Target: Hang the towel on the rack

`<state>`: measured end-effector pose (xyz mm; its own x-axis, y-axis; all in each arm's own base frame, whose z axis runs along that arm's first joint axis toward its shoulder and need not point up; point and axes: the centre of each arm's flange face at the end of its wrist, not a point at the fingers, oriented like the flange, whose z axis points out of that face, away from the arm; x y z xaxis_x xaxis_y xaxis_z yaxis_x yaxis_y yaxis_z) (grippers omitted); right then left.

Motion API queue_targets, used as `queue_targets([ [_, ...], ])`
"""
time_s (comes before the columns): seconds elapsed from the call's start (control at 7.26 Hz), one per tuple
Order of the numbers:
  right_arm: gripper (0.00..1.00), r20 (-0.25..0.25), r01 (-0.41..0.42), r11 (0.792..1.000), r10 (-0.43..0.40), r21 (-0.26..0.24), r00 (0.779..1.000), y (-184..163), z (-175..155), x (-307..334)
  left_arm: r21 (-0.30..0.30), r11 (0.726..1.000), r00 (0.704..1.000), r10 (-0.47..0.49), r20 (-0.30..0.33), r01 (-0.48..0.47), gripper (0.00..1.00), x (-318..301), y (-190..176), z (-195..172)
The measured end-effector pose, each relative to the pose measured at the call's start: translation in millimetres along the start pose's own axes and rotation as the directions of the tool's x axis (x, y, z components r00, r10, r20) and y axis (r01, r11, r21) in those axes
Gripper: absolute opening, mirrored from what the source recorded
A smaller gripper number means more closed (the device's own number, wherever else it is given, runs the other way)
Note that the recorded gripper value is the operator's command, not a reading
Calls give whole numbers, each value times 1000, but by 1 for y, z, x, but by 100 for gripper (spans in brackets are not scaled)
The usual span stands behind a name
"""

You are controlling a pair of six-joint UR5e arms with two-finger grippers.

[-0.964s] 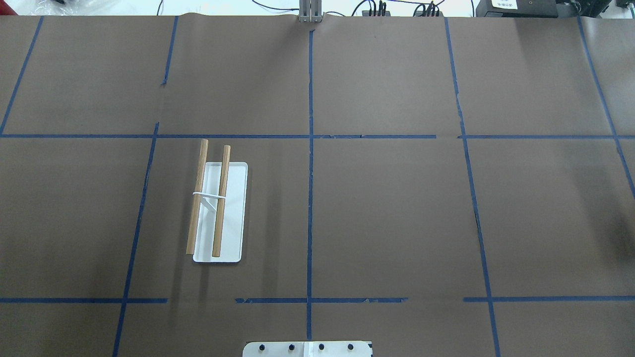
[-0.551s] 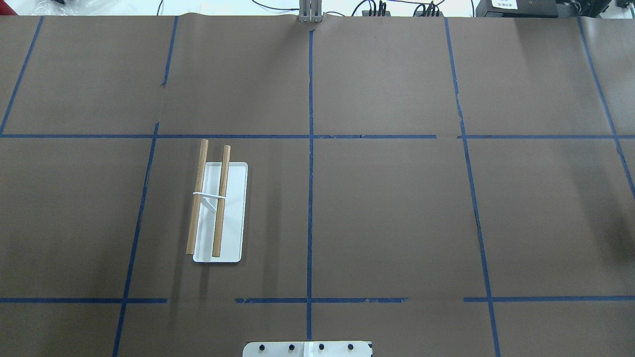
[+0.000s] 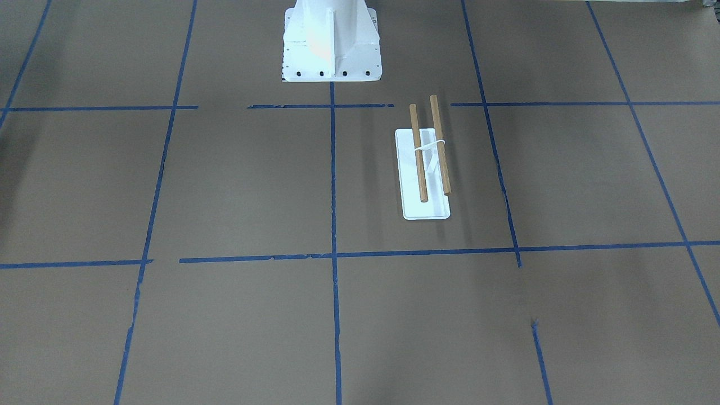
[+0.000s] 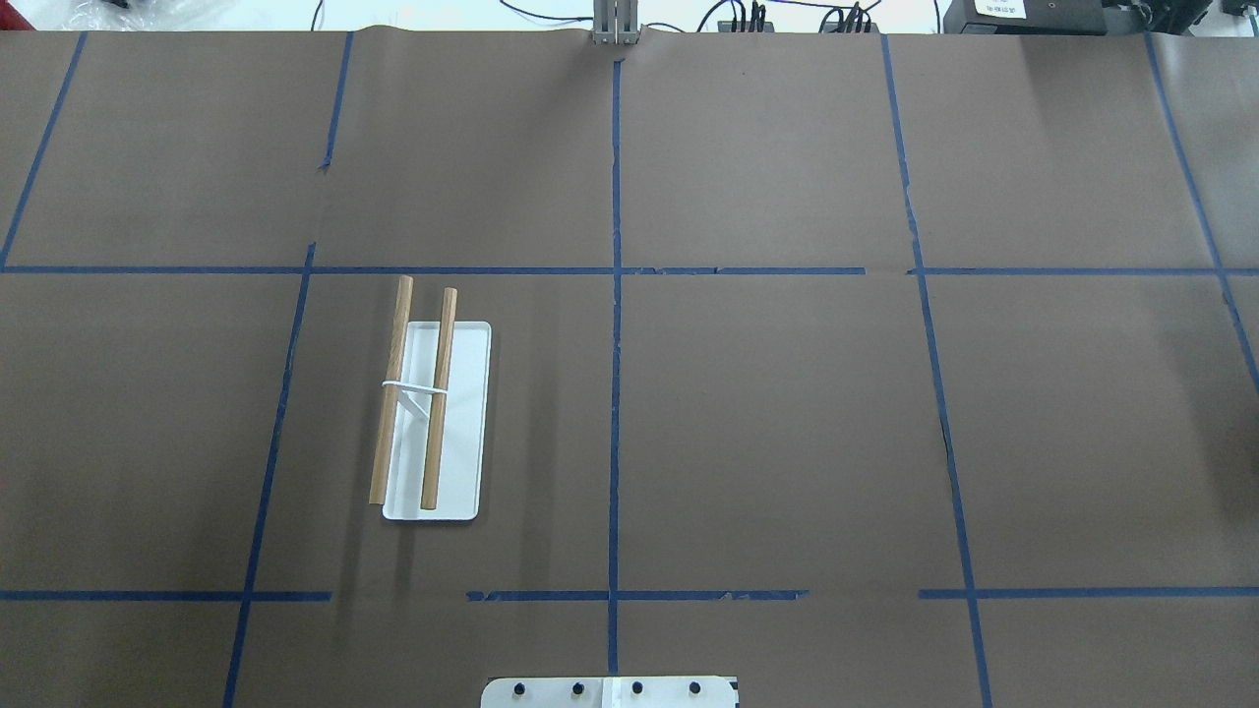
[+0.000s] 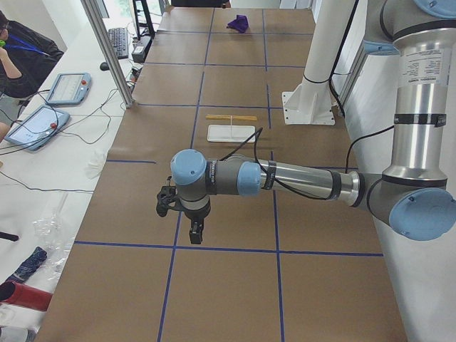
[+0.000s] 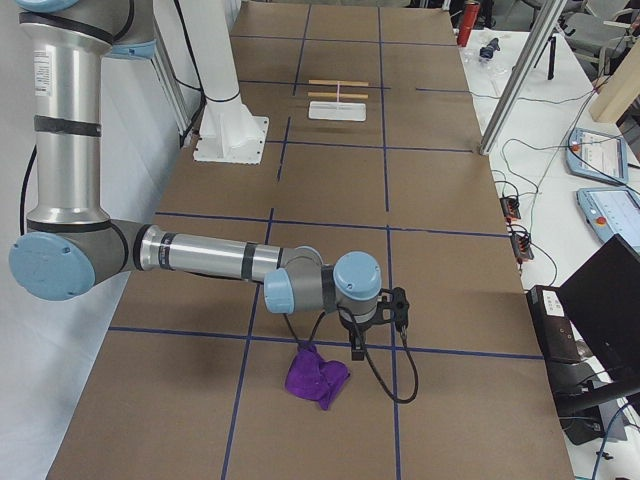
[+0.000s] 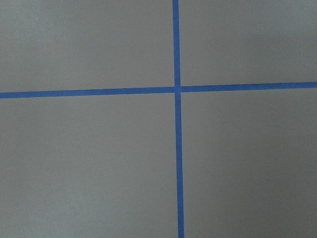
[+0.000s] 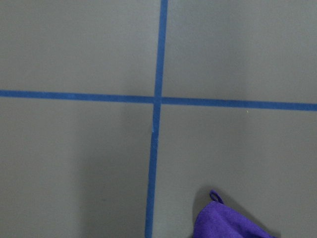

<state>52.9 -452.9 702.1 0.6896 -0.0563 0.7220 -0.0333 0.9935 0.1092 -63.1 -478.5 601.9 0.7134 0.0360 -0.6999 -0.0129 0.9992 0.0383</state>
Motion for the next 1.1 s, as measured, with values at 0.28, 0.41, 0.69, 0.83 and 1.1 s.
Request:
queue_targets([
  [0.28, 100, -9, 60, 998, -60, -10, 998, 41, 52, 28, 3, 1000, 1000, 3, -3, -3, 100, 2, 0, -1],
  [0.41, 100, -29, 88, 995, -89, -39, 996, 52, 74, 31, 6, 1000, 1000, 6, -4, -6, 100, 3, 0, -3],
  [0.69, 100, -53, 110, 989, -115, -100, 992, 74, 103, 34, 15, 1000, 1000, 11, -3, -11, 100, 6, 0, -7],
  [0.83, 100, -56, 117, 985, -125, -127, 991, 83, 113, 33, 19, 1000, 1000, 12, -2, -12, 100, 6, 0, -9],
  [1.1, 29, -71, 121, 978, -134, -168, 988, 101, 124, 35, 29, 1000, 1000, 11, -1, -11, 100, 6, 0, -14],
])
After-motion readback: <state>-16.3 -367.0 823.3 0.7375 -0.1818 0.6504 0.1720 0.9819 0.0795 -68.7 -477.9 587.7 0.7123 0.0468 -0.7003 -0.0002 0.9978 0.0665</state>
